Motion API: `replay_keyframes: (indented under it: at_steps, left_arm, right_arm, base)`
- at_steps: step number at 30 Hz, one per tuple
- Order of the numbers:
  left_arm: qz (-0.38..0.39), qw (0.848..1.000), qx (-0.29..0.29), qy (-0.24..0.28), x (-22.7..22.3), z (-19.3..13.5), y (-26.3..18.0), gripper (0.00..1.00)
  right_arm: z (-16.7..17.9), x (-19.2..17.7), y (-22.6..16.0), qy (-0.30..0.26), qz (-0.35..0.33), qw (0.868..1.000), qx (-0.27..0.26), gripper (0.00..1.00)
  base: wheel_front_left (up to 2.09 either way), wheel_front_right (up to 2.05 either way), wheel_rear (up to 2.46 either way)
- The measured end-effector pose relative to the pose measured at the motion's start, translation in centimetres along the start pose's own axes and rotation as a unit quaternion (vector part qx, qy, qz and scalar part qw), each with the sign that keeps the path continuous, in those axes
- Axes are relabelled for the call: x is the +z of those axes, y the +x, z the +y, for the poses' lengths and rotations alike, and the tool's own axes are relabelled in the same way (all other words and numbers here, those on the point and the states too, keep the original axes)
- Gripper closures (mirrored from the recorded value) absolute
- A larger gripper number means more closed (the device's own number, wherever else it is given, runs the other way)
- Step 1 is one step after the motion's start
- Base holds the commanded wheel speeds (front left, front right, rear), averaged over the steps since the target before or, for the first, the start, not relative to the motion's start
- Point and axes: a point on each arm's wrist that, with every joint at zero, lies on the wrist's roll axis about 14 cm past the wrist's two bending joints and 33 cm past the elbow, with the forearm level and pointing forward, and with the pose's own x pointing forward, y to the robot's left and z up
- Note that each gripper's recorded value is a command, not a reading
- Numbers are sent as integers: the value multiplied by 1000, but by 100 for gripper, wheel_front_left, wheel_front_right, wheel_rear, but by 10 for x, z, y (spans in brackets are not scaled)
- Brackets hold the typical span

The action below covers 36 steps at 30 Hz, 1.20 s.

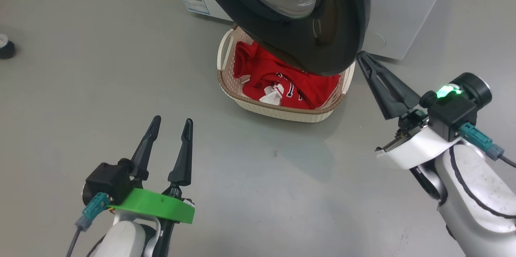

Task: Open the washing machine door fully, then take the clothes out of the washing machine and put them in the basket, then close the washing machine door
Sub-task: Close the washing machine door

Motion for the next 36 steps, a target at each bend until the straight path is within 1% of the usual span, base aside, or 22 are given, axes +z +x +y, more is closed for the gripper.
replay_keyframes:
  at_steps: [5,13,18,29,36]
  left_arm:
    - [-4,1000,7,-15,2,3,5,0]
    - [-2,1000,17,-17,1,8,9,0]
    - [1,1000,21,-20,-1,10,10,0]
    - [11,999,19,-30,-10,9,20,0]
    - [17,999,9,-34,-16,3,29,0]
  right_arm:
    - [-8,-9,13,-6,4,1000,15,100]
    - [-10,-27,31,-1,15,999,38,100]
    - [-17,-28,39,2,11,999,41,100]
    - [-67,-29,51,-12,2,1000,1,100]
    - [-90,-30,62,-24,-1,1000,-9,100]
  base:
    - [0,0,0]
    - [0,0,0]
    - [0,0,0]
    - [0,0,0]
    - [0,0,0]
